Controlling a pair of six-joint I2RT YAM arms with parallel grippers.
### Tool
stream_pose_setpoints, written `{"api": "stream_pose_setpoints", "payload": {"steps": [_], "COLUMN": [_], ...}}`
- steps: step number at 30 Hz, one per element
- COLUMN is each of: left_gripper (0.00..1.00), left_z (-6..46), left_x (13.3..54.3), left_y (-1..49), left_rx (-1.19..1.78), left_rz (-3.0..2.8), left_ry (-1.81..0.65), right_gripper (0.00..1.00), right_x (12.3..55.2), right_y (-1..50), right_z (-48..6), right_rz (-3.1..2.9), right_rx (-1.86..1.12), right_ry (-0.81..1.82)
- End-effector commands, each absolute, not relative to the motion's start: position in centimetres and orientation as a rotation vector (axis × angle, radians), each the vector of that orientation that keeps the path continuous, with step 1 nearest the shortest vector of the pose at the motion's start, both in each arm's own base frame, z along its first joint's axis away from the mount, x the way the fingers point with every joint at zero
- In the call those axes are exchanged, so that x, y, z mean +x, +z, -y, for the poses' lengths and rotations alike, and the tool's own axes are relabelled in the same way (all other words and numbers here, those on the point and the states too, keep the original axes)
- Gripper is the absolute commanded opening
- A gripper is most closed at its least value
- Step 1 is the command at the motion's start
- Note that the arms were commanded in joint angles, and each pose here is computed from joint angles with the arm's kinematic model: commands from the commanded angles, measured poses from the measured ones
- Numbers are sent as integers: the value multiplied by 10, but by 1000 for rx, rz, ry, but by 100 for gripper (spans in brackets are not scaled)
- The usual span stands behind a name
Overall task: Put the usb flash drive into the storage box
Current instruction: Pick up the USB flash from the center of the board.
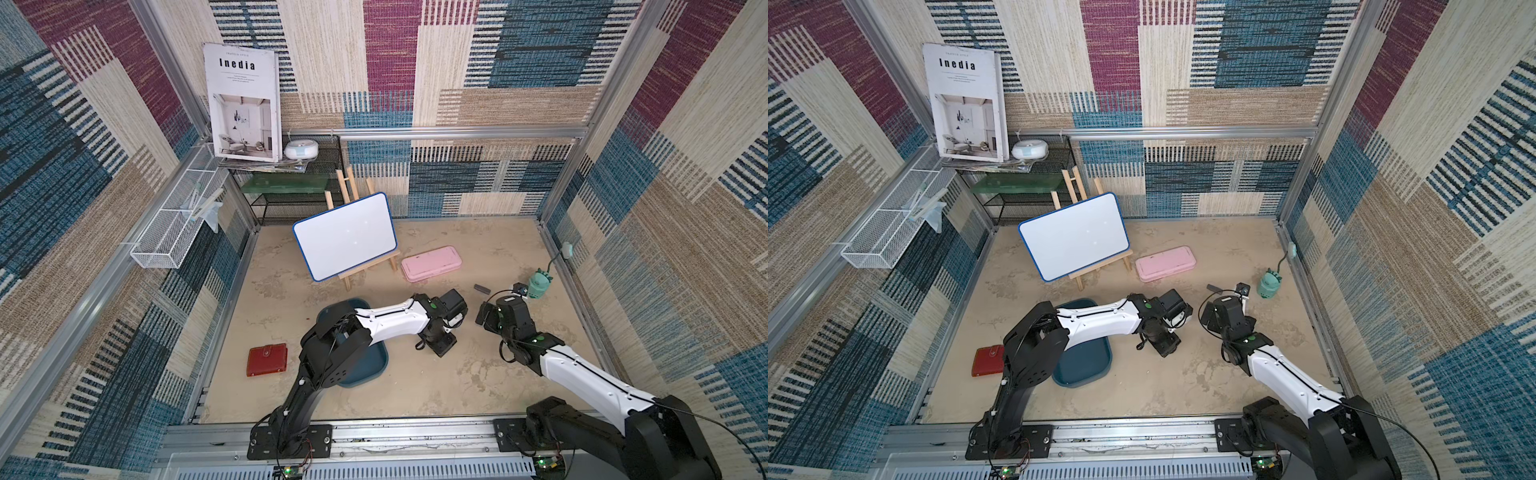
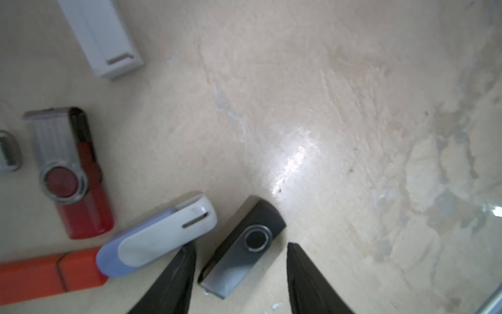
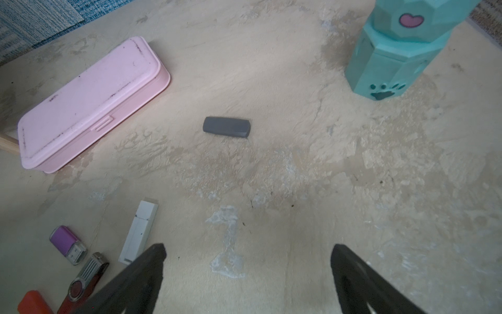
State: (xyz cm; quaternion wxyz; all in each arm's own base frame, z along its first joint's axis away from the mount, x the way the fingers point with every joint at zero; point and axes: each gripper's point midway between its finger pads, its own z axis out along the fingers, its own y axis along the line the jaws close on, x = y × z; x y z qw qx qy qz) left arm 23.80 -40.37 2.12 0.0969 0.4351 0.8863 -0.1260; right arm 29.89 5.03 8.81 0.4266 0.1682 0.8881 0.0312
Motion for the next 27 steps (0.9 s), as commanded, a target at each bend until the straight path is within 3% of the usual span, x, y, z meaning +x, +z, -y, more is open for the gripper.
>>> {"api": "stream_pose_setpoints", "payload": {"steps": [1, 8, 27], "left_gripper": [56, 47, 12], "left_z": [403, 392, 391], "left_x": [212, 210, 211], "left_y": [9, -2, -8], "left_rx": [1375, 1369, 1314], "left_rz": [-2685, -2709, -2692], "left_ry": [-442, -361, -300], "right_gripper": [100, 100, 100], "right_x": [303, 302, 304], "right_y": [93, 92, 92], "right_z": [-51, -51, -52], "right_rz": [-2198, -2200, -2204], "right_rx": [428, 425, 422], "right_ry": [86, 88, 89]}}
